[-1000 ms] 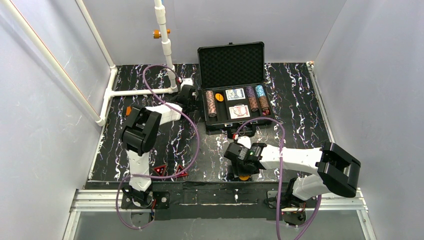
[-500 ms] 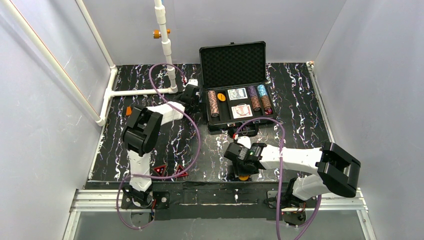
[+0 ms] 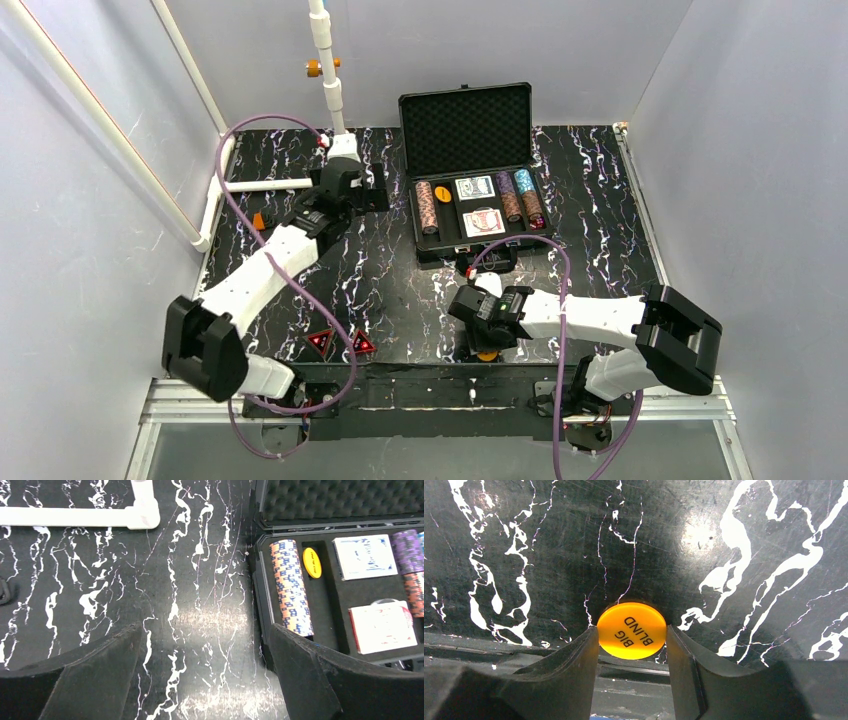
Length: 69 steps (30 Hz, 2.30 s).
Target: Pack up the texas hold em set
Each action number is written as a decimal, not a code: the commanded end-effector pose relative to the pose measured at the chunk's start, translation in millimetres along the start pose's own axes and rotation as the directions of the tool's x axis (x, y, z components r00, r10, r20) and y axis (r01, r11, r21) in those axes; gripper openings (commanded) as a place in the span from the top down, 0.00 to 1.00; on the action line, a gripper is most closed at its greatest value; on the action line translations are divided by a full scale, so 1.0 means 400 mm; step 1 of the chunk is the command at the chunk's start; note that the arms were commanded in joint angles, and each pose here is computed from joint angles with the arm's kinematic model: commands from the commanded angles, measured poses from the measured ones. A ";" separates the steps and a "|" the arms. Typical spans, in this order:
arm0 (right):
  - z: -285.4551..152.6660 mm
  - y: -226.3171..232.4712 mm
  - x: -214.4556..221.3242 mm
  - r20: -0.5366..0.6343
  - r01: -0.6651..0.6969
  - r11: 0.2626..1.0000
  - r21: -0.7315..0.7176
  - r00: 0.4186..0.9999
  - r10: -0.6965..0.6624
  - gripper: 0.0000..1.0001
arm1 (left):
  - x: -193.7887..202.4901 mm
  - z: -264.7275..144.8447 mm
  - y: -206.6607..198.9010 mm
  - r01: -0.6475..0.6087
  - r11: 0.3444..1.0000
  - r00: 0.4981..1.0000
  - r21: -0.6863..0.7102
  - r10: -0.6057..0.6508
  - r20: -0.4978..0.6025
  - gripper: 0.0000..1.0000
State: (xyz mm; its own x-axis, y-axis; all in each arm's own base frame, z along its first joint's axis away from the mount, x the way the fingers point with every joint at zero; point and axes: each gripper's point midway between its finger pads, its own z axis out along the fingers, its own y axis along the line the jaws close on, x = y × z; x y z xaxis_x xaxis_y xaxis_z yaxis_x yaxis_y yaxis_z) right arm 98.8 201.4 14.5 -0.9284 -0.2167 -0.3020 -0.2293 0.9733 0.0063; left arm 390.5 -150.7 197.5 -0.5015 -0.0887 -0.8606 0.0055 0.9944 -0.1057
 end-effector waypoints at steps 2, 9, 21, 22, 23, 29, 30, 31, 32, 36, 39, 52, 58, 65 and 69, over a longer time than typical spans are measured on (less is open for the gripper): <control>0.051 -0.035 0.066 -0.080 0.017 0.998 0.057 0.997 -0.012 0.80 | 0.035 -0.084 0.056 -0.027 0.999 0.997 -0.040 0.024 -0.074 0.02; 0.035 -0.014 0.040 -0.059 0.023 0.999 0.046 0.998 -0.020 0.85 | 0.035 -0.148 0.058 -0.036 0.999 0.997 0.020 0.037 -0.066 0.02; -0.017 0.013 -0.017 -0.002 0.027 0.999 0.028 1.000 -0.027 0.85 | 0.053 -0.203 0.011 -0.035 0.985 0.992 0.168 0.055 -0.113 0.02; -0.022 0.015 -0.023 0.004 0.028 0.999 0.028 1.000 -0.029 0.85 | 0.058 -0.207 0.006 -0.034 0.983 0.990 0.181 0.058 -0.126 0.02; -0.026 0.016 -0.028 0.011 0.028 0.999 0.026 1.000 -0.029 0.85 | 0.061 -0.210 0.003 -0.031 0.981 0.989 0.189 0.058 -0.134 0.02; -0.047 0.031 -0.062 0.059 0.037 0.999 0.006 0.998 -0.037 0.85 | 0.091 -0.245 0.008 0.005 0.980 0.983 0.200 0.032 -0.180 0.02; -0.052 0.033 -0.069 0.070 0.038 0.999 0.002 0.997 -0.038 0.85 | 0.099 -0.252 0.005 0.013 0.978 0.981 0.210 0.028 -0.192 0.02; -0.056 0.037 -0.074 0.079 0.041 0.999 -0.005 0.996 -0.040 0.85 | 0.105 -0.259 0.006 0.022 0.977 0.979 0.212 0.022 -0.201 0.02; -0.060 0.042 -0.081 0.088 0.045 0.999 -0.013 0.995 -0.044 0.85 | 0.114 -0.266 0.004 0.032 0.975 0.976 0.220 0.017 -0.217 0.02; -0.077 0.058 -0.105 0.125 0.060 0.997 -0.041 0.991 -0.054 0.85 | 0.141 -0.292 -0.010 0.057 0.964 0.963 0.261 0.016 -0.270 0.02; -0.090 0.071 -0.123 0.148 0.072 0.996 -0.059 0.987 -0.062 0.85 | 0.159 -0.310 -0.022 0.070 0.952 0.952 0.297 0.026 -0.306 0.02; -0.152 0.125 -0.215 0.222 0.119 0.991 -0.063 0.970 -0.102 0.85 | 0.221 -0.404 0.055 0.040 0.965 0.942 0.258 0.050 -0.333 0.01; -0.184 0.173 -0.282 0.258 0.138 0.987 -0.086 0.960 -0.112 0.85 | 0.272 -0.451 0.087 0.047 0.964 0.939 0.261 0.047 -0.341 0.01; -0.198 0.192 -0.387 0.295 0.135 0.987 -0.086 0.950 -0.104 0.85 | 0.271 -0.501 0.133 0.040 0.973 0.958 0.228 0.027 -0.286 0.01; -0.193 0.192 -0.443 0.305 0.123 0.988 -0.094 0.948 -0.089 0.85 | 0.268 -0.506 0.144 0.064 0.974 0.971 0.217 -0.011 -0.240 0.01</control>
State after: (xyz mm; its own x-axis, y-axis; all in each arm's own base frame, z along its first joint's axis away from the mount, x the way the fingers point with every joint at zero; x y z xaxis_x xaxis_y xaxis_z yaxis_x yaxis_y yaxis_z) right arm 201.7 302.8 127.6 -0.7926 -0.2680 -0.5476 -0.3561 0.9326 0.0590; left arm 166.4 -102.1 205.2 -0.7032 -0.0594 -0.7085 0.2019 0.9388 -0.2791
